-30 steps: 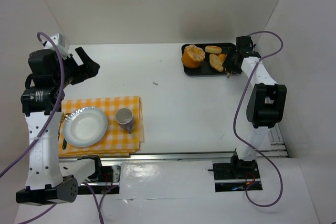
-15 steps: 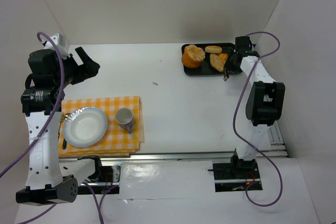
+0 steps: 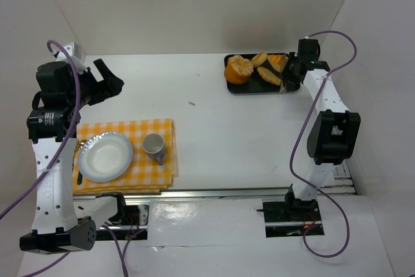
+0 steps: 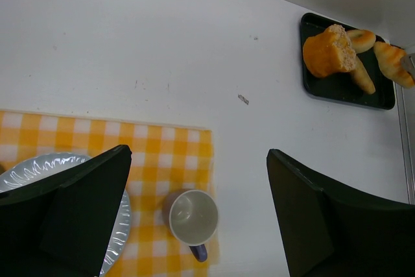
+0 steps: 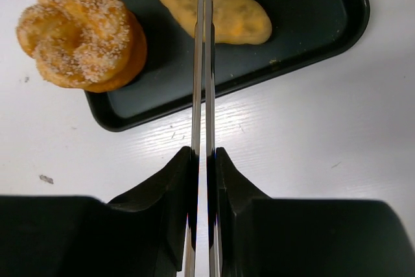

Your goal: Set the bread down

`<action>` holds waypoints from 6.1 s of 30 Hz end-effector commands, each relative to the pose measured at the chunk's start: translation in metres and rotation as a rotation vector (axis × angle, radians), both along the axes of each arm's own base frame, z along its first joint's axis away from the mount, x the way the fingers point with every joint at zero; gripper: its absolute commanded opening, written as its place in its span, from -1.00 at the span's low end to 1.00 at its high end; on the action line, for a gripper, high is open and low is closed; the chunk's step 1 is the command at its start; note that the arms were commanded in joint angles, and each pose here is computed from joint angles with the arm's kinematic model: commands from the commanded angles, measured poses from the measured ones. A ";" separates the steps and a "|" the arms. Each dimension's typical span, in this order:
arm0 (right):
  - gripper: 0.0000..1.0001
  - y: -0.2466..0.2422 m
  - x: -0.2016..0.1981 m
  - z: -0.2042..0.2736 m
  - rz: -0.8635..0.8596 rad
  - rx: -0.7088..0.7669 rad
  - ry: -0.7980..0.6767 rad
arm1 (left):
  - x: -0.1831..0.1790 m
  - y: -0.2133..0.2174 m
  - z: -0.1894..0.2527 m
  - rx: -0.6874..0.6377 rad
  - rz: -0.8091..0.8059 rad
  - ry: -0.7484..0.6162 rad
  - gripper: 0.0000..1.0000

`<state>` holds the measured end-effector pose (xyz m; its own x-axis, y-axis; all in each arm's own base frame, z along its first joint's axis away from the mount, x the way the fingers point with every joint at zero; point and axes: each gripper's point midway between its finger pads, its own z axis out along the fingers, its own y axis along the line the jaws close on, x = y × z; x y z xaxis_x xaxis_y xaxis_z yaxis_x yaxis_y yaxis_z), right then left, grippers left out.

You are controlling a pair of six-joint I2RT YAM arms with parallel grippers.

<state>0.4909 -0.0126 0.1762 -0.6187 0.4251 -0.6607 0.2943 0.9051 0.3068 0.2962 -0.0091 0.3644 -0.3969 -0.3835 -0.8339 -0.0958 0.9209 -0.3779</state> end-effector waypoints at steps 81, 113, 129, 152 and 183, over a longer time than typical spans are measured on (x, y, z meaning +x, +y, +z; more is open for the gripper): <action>0.31 0.506 -0.215 0.106 1.151 0.193 -0.310 | -0.046 0.009 0.080 0.040 0.092 -0.215 0.98; 0.31 0.089 0.012 0.034 0.202 0.290 -0.216 | -0.020 0.003 0.063 0.019 0.045 -0.159 0.98; 0.04 0.087 0.025 0.013 0.173 0.397 -0.193 | -0.019 0.005 0.057 0.030 0.050 -0.150 0.98; -1.00 0.074 0.011 0.102 0.180 0.369 -0.370 | -0.019 0.005 0.057 0.030 0.049 -0.150 0.98; -1.00 0.524 -0.209 0.098 1.255 0.597 -0.195 | -0.026 0.004 0.063 0.035 0.053 -0.168 0.98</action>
<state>0.3010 0.4946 0.2325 -0.7675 -0.1073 -0.6320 -0.6198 0.3756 0.6890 0.2722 -0.0033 0.4103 -0.2856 -0.3774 -0.8809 -0.1063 0.9260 -0.3623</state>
